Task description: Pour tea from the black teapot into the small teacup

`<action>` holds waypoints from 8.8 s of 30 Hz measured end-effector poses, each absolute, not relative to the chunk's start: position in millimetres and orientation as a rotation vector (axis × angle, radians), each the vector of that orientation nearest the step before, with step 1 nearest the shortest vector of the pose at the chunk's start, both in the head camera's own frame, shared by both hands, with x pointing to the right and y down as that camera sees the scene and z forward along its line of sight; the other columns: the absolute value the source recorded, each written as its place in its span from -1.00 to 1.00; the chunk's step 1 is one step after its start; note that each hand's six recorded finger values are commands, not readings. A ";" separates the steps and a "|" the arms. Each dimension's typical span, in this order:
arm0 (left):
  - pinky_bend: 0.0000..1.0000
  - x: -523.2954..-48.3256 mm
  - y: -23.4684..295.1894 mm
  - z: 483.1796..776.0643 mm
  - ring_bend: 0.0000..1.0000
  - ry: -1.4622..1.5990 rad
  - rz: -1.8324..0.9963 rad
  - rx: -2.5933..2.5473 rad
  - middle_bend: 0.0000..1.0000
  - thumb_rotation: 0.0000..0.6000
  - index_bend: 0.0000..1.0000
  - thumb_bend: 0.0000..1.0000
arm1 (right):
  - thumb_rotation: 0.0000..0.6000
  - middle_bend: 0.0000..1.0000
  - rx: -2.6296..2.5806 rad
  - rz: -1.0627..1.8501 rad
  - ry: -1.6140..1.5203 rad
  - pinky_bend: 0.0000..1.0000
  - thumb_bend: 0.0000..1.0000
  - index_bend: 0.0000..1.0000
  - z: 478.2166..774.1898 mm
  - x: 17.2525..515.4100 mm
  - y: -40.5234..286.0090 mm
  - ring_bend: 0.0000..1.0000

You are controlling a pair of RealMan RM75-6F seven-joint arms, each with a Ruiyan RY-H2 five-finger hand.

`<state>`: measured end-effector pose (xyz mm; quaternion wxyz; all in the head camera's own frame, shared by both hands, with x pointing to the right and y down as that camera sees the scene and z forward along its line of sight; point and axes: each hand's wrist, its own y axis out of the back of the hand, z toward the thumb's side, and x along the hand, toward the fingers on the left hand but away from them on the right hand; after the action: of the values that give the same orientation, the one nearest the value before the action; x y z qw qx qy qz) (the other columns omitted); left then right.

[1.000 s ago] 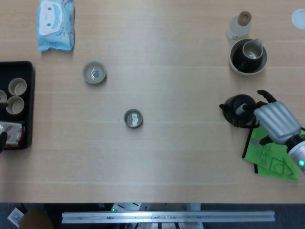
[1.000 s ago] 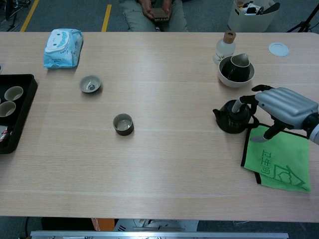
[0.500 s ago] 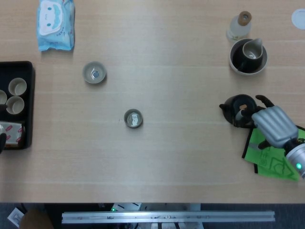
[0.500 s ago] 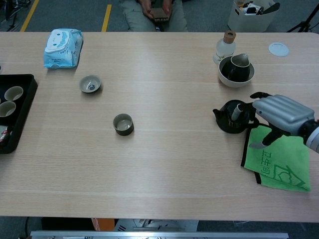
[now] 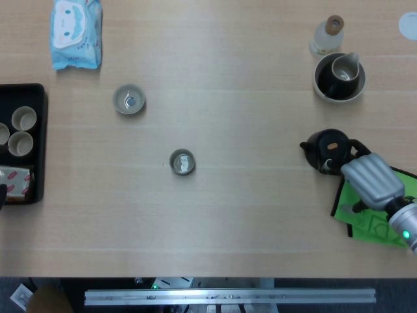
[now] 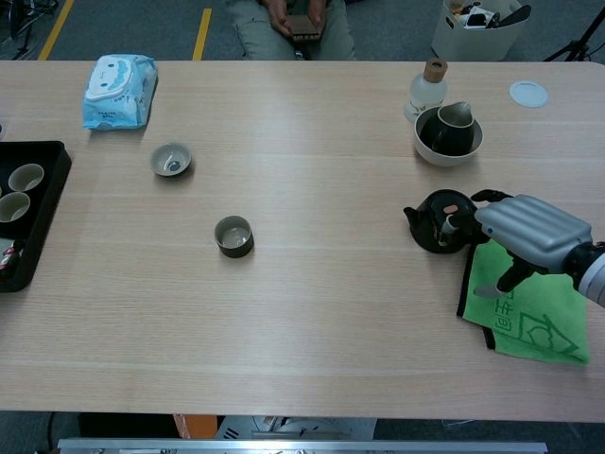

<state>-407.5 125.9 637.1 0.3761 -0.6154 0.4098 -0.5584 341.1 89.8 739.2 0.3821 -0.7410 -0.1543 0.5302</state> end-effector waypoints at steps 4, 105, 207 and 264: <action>-0.67 -408.6 126.3 637.1 -0.62 1.050 -1.429 -1.574 -0.68 1.00 -0.59 -0.22 | 1.00 -0.17 -1.893 1.356 -0.374 -0.81 -0.88 -0.29 743.0 339.4 92.8 -0.19; -0.67 -390.3 120.9 635.6 -0.62 1.010 -1.405 -1.610 -0.68 1.00 -0.59 -0.22 | 0.28 1.00 -1.796 1.212 -0.796 -0.60 -0.21 1.00 657.2 349.5 -17.8 0.99; -0.69 -225.5 71.3 748.1 -0.77 0.571 -1.423 -2.114 -0.79 0.72 -0.93 -0.22 | 0.74 0.99 -1.821 1.059 -1.024 -0.59 -0.41 1.00 642.4 350.8 -20.7 0.96; -0.78 -144.4 58.5 797.0 -0.90 0.499 -1.293 -2.043 -0.77 1.00 -0.41 -0.31 | 0.74 0.99 -1.824 1.056 -1.065 -0.59 -0.41 1.00 635.5 359.1 -23.8 0.96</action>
<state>-144.4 58.5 797.0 0.3302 -0.7811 0.1909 -0.4943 359.1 -23.8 635.5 0.3805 -0.7143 -0.4172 0.4135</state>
